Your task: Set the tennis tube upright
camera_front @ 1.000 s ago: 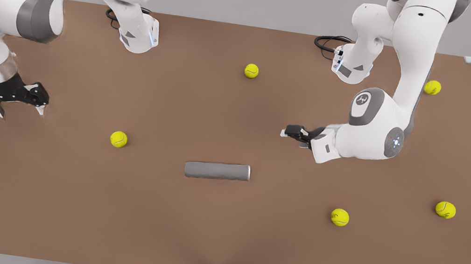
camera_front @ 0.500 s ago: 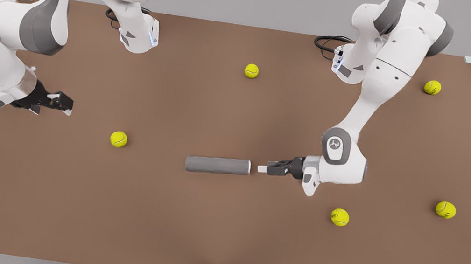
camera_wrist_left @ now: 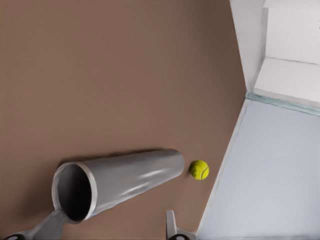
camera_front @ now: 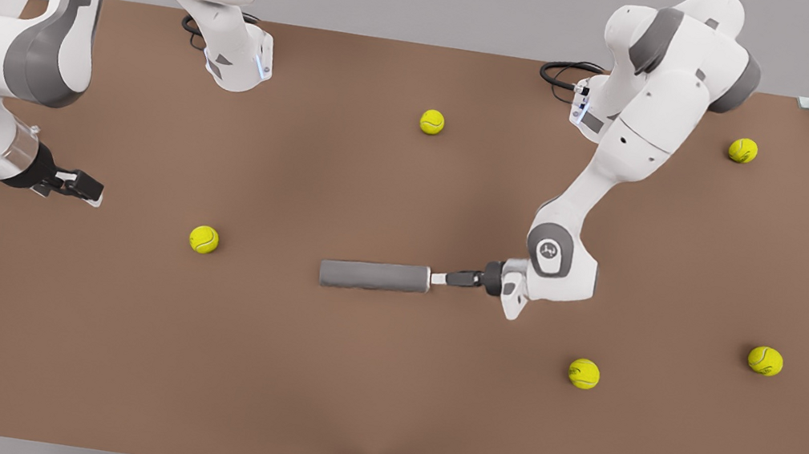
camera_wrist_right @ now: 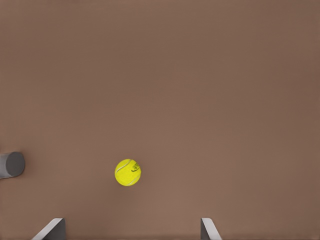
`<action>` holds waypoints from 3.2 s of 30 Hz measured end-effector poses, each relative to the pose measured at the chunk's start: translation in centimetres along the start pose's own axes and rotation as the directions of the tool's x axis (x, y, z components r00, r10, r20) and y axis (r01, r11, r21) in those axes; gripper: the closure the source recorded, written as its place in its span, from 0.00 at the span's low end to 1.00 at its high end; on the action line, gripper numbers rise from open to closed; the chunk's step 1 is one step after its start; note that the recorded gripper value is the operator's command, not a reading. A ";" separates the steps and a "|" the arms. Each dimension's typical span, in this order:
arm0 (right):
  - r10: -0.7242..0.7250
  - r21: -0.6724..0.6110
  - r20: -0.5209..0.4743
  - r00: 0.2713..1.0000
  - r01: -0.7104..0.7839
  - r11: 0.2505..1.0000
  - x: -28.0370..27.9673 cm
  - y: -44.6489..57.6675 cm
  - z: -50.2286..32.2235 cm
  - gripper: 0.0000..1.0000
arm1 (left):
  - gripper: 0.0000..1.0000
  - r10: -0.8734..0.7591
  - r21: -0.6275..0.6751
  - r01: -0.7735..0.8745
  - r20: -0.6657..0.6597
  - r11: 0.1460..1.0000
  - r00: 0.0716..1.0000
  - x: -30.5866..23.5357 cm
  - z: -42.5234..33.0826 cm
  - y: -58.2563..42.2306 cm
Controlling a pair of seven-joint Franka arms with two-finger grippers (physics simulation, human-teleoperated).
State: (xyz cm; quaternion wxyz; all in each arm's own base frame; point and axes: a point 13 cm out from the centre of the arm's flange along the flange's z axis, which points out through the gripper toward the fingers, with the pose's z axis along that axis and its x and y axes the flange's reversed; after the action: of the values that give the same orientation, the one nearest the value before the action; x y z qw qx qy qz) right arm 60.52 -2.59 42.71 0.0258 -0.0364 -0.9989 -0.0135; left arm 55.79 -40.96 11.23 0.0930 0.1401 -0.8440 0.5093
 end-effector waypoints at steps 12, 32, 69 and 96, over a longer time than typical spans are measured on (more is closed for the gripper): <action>0.040 -0.001 -0.003 0.999 -0.040 0.999 -0.7 0.1 0.7 0.00 | 0.00 0.140 0.061 -0.142 0.040 0.988 0.989 1.2 3.0 1.4; 0.076 -0.001 0.034 0.997 -0.076 0.997 -1.4 -0.3 -0.6 0.00 | 0.00 0.254 0.123 -0.262 0.072 0.957 0.964 3.9 7.3 1.1; 0.073 0.004 0.042 0.996 -0.073 0.997 -1.8 0.0 -0.4 0.00 | 0.79 0.275 0.243 -0.299 0.128 0.923 0.953 5.2 2.1 -9.4; 0.069 0.003 0.032 0.997 -0.069 0.998 -2.0 0.1 0.3 0.00 | 0.79 0.564 -0.676 -0.579 -0.284 0.456 0.775 3.0 -21.4 -9.2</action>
State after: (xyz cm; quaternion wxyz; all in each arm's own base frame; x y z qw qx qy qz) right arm 62.54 -2.63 42.29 0.0106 -0.0709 -0.9974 -0.0099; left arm 56.32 -26.50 29.71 -0.0276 -0.2052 -0.9697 0.1297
